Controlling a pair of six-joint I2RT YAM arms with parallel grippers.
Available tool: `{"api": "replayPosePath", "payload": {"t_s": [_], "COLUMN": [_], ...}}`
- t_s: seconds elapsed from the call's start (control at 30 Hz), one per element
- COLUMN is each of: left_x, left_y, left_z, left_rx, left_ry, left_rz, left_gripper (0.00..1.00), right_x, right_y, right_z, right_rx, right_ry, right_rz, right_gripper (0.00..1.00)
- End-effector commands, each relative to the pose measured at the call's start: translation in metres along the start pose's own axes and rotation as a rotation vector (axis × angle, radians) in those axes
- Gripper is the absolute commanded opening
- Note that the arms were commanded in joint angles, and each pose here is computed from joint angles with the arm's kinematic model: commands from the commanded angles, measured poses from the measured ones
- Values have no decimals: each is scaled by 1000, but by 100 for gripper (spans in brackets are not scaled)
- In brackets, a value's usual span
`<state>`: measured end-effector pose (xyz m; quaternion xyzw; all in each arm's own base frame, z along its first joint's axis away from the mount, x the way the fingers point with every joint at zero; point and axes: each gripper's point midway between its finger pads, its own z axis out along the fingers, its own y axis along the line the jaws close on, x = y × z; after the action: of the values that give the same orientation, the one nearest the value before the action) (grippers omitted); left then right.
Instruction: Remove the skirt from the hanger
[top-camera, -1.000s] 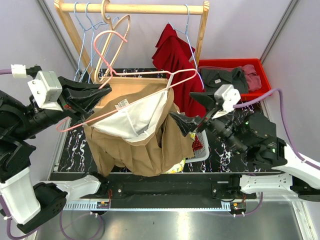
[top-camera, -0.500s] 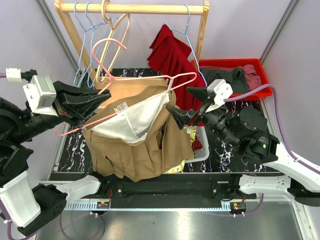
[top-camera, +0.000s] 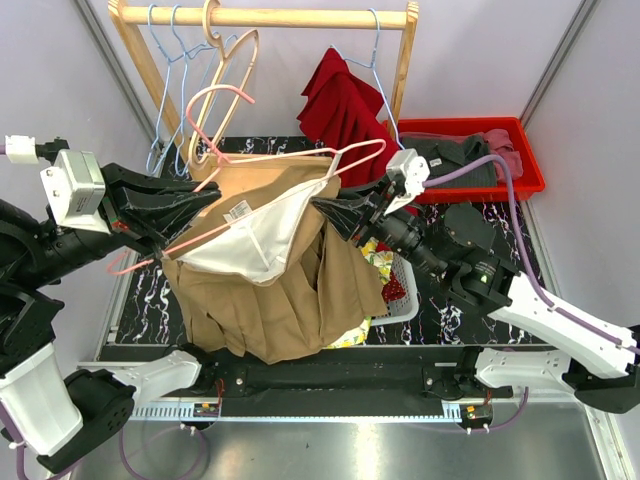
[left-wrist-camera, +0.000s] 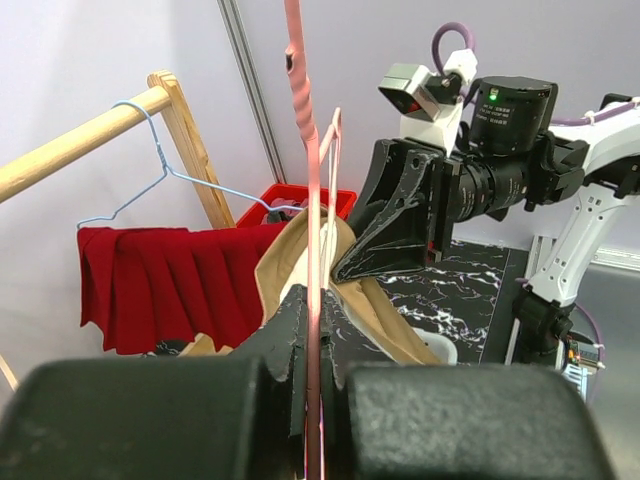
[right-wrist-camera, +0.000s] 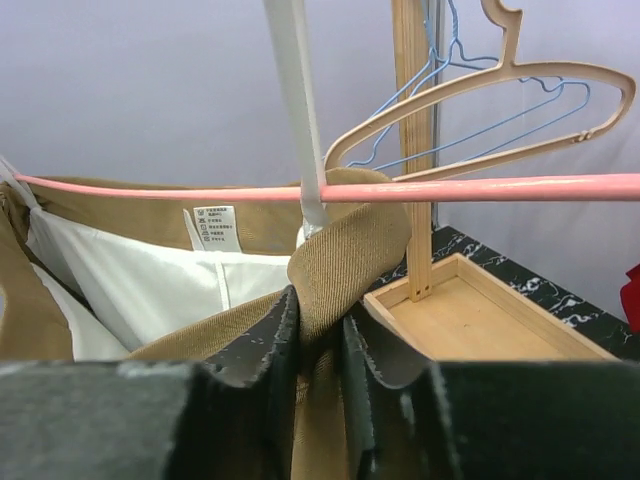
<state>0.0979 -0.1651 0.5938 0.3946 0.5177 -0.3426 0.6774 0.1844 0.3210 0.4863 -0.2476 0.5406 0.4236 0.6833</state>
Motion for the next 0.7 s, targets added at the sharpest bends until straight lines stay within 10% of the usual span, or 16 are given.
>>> {"api": "replayPosePath", "payload": {"t_s": [0.0, 0.67], "left_x": [-41, 22], "left_y": [-6, 27], "left_z": [-10, -2], "left_rx": [-2, -99], "left_ry": [-142, 48], "left_rz": [106, 234], "left_gripper": [0, 0], "right_x": [-30, -142], "right_y": [10, -32], "right_z": [-2, -68], "right_rx": [-55, 173], "right_ry": [-90, -259], "right_rz": [41, -177], "right_gripper": [21, 12]}}
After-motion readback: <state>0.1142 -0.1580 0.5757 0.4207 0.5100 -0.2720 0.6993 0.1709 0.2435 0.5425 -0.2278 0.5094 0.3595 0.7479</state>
